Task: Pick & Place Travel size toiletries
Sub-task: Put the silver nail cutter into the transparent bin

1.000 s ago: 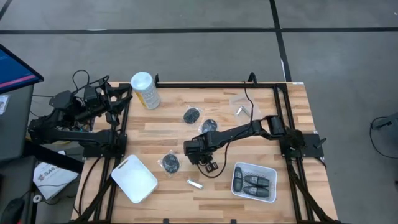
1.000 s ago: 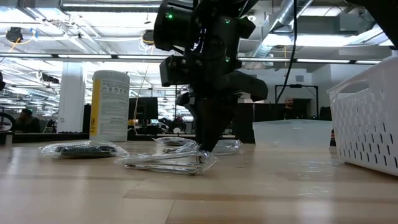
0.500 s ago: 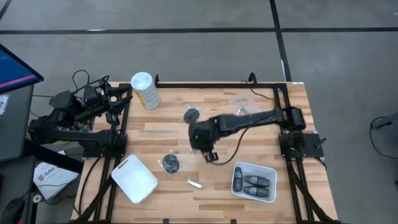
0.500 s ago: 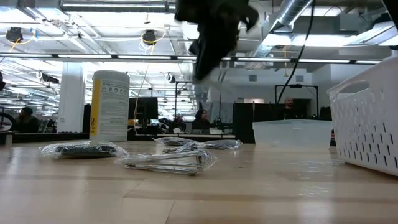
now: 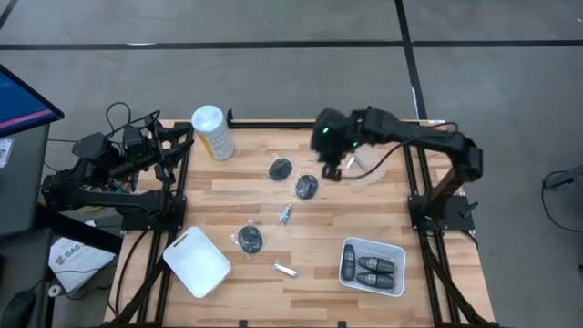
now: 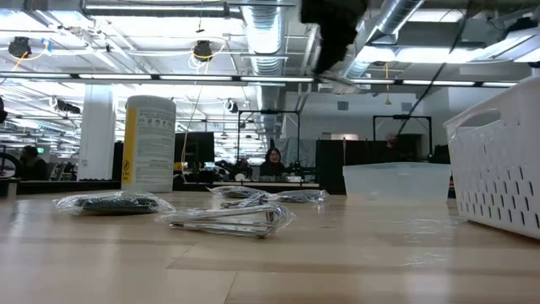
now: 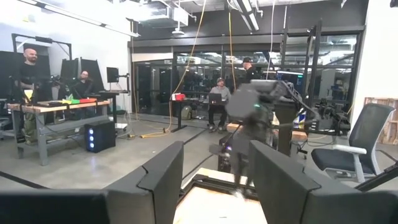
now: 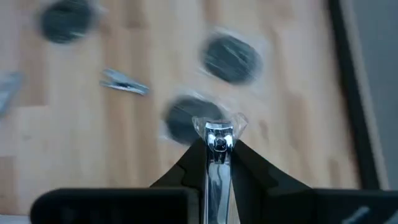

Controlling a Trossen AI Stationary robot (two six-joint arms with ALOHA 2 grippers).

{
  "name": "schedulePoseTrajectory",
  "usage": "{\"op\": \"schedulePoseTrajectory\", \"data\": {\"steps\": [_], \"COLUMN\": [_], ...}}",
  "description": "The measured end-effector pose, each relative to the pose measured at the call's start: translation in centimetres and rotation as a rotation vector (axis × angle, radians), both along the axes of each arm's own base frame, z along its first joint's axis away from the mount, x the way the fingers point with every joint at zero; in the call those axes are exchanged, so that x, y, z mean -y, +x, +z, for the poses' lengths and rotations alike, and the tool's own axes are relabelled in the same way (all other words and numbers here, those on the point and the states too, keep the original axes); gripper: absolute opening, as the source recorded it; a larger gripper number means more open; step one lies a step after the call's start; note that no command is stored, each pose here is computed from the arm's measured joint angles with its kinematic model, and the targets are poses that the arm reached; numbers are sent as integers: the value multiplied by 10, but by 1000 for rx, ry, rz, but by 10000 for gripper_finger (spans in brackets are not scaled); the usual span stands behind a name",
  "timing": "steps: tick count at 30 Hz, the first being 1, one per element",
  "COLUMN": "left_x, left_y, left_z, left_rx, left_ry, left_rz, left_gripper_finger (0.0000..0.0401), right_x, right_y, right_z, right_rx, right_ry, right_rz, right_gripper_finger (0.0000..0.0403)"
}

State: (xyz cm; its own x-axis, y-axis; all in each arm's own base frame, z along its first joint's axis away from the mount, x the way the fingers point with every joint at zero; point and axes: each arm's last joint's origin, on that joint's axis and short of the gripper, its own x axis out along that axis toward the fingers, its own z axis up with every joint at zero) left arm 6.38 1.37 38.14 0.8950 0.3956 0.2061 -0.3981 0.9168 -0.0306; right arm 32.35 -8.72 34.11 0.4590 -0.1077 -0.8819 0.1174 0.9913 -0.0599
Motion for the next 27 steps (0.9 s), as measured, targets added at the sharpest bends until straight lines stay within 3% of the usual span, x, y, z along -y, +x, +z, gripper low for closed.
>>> {"op": "schedulePoseTrajectory", "data": {"steps": [6,12,20,27], "left_x": [0,0,0,0], "left_y": [0,0,0,0], "left_z": [0,0,0,0], "left_rx": [0,0,0,1], "left_ry": [0,0,-1,-3], "left_rz": [0,0,3,13], "left_gripper_finger": [177,177,177,177], "right_x": [44,68,76,69], "right_y": [-48,-76,-97,-104], "right_z": [-12,-57,-120,-146], "right_rx": [-46,-86,-160,-182], "right_ry": [-23,28,98,128], "right_rz": [-240,-431,-575,-620], "right_gripper_finger": [45,44,46,47]}}
